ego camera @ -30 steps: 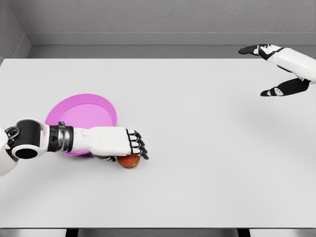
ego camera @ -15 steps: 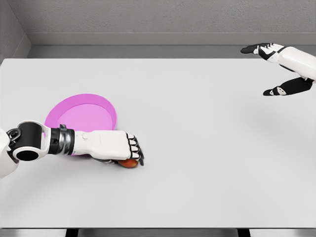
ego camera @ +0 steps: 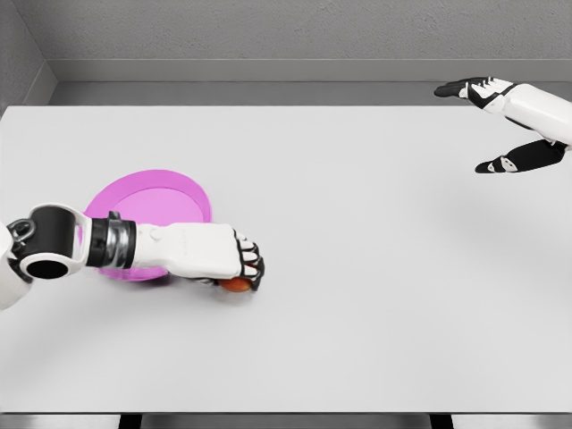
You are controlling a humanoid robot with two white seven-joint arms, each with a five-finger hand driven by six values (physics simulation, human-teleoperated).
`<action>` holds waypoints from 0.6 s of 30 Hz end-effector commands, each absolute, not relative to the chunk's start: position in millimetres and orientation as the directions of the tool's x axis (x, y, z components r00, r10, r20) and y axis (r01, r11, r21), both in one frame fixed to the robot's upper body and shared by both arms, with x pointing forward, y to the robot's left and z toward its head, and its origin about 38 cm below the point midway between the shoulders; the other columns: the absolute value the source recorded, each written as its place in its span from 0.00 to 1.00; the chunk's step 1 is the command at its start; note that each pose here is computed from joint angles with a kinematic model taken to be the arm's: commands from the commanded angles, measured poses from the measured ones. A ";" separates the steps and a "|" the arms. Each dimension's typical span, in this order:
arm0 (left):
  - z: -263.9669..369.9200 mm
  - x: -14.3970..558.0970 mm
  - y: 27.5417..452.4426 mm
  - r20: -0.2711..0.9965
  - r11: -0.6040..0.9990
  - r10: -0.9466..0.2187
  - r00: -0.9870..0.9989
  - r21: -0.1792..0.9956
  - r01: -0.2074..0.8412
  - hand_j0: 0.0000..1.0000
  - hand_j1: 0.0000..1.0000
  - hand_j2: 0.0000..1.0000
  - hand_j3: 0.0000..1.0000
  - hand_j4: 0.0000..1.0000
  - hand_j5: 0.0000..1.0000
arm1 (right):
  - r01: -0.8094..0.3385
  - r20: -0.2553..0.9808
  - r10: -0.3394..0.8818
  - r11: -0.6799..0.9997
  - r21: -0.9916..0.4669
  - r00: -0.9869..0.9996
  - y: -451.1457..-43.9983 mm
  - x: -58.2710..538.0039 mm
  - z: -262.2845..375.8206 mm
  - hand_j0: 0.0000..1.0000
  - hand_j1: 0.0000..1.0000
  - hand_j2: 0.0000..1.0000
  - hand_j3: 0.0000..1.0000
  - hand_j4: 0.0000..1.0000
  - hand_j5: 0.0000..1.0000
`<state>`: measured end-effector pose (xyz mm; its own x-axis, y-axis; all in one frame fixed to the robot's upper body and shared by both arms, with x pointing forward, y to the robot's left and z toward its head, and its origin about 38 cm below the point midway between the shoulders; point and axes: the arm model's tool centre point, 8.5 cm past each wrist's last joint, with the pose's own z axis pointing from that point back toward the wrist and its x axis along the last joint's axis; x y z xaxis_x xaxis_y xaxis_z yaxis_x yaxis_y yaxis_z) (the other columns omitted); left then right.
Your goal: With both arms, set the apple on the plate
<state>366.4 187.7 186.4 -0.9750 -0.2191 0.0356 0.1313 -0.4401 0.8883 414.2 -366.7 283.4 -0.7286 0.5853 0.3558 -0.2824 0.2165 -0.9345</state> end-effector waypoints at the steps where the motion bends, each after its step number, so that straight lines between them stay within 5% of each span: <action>1: 199.1 365.3 194.2 0.087 -0.386 -0.232 -0.969 0.906 0.174 0.38 0.38 0.38 0.38 0.38 0.38 | -0.283 0.360 0.582 0.223 -0.933 -0.729 -366.4 413.8 284.8 1.00 1.00 1.00 1.00 1.00 1.00; 9: 254.6 402.0 307.5 -0.001 -0.363 -0.512 -0.859 0.907 0.216 0.39 0.39 0.39 0.39 0.39 0.39 | -0.281 0.352 0.589 0.213 -0.936 -0.728 -369.3 412.9 286.9 1.00 1.00 1.00 1.00 1.00 1.00; 13: 244.8 406.5 319.2 0.019 -0.358 -0.548 -0.836 0.898 0.255 0.42 0.42 0.42 0.42 0.42 0.42 | -0.280 0.348 0.594 0.208 -0.937 -0.726 -371.3 412.4 288.1 1.00 1.00 1.00 1.00 1.00 1.00; 17: 240.8 404.7 314.6 0.032 -0.352 -0.539 -0.842 0.899 0.259 0.63 0.63 0.63 0.63 0.63 0.63 | -0.280 0.348 0.594 0.208 -0.937 -0.726 -371.3 412.4 288.2 1.00 1.00 1.00 1.00 1.00 1.00; 18: 241.1 404.8 314.4 0.033 -0.348 -0.539 -0.842 0.901 0.258 0.79 0.79 0.79 0.79 0.79 0.79 | -0.280 0.349 0.593 0.209 -0.937 -0.726 -370.9 412.5 287.9 1.00 1.00 1.00 1.00 1.00 1.00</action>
